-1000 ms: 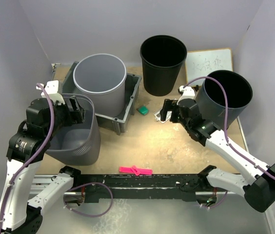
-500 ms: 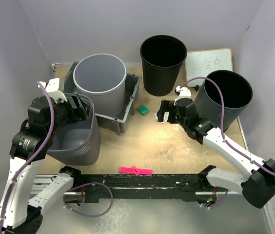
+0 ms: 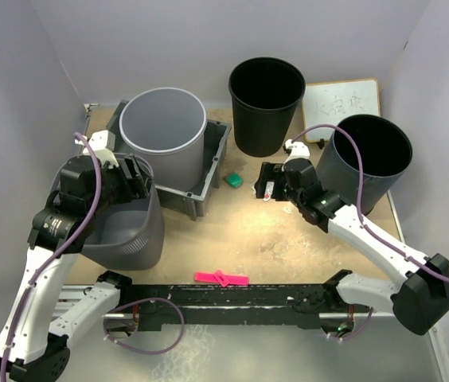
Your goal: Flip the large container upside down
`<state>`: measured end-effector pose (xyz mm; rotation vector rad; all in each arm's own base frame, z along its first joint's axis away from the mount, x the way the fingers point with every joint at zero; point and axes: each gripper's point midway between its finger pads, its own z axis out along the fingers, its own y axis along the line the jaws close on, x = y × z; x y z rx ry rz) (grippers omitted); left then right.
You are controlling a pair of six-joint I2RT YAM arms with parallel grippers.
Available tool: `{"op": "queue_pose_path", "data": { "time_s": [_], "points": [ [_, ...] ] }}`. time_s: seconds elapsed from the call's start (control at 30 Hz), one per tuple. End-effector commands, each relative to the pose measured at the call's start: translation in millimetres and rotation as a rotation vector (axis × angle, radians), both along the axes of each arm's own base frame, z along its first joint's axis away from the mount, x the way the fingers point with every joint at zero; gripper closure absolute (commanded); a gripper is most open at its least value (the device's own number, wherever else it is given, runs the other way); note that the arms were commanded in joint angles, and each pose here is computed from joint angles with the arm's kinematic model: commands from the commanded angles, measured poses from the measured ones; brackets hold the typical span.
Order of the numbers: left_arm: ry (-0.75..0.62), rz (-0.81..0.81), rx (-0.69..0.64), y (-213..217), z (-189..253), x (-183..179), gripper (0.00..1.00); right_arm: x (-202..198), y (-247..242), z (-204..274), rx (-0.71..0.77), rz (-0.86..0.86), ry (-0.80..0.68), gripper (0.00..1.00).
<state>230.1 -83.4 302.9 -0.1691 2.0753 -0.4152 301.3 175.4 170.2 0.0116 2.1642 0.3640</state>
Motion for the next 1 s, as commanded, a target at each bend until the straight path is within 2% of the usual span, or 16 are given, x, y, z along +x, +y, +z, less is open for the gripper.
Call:
{"op": "queue_pose_path", "data": {
  "time_s": [0.0, 0.4, 0.7, 0.9, 0.97],
  "points": [
    [-0.040, -0.019, -0.027, -5, 10, 2, 0.31, 10, 11, 19, 0.054, 0.004, -0.030, 0.00],
    [-0.043, -0.042, 0.004, -10, 13, 11, 0.32, 10, 13, 13, 0.053, 0.007, -0.009, 0.00],
    [-0.006, -0.025, 0.078, -20, -4, 15, 0.34, 10, 11, 12, 0.044, 0.002, -0.005, 0.00],
    [0.019, -0.009, 0.147, -34, -17, 13, 0.49, 14, 12, 23, 0.050, -0.003, -0.023, 0.00],
    [0.017, 0.013, 0.171, -36, -19, 13, 0.50, 14, 12, 22, 0.048, -0.004, -0.021, 0.00]
  ]
}}
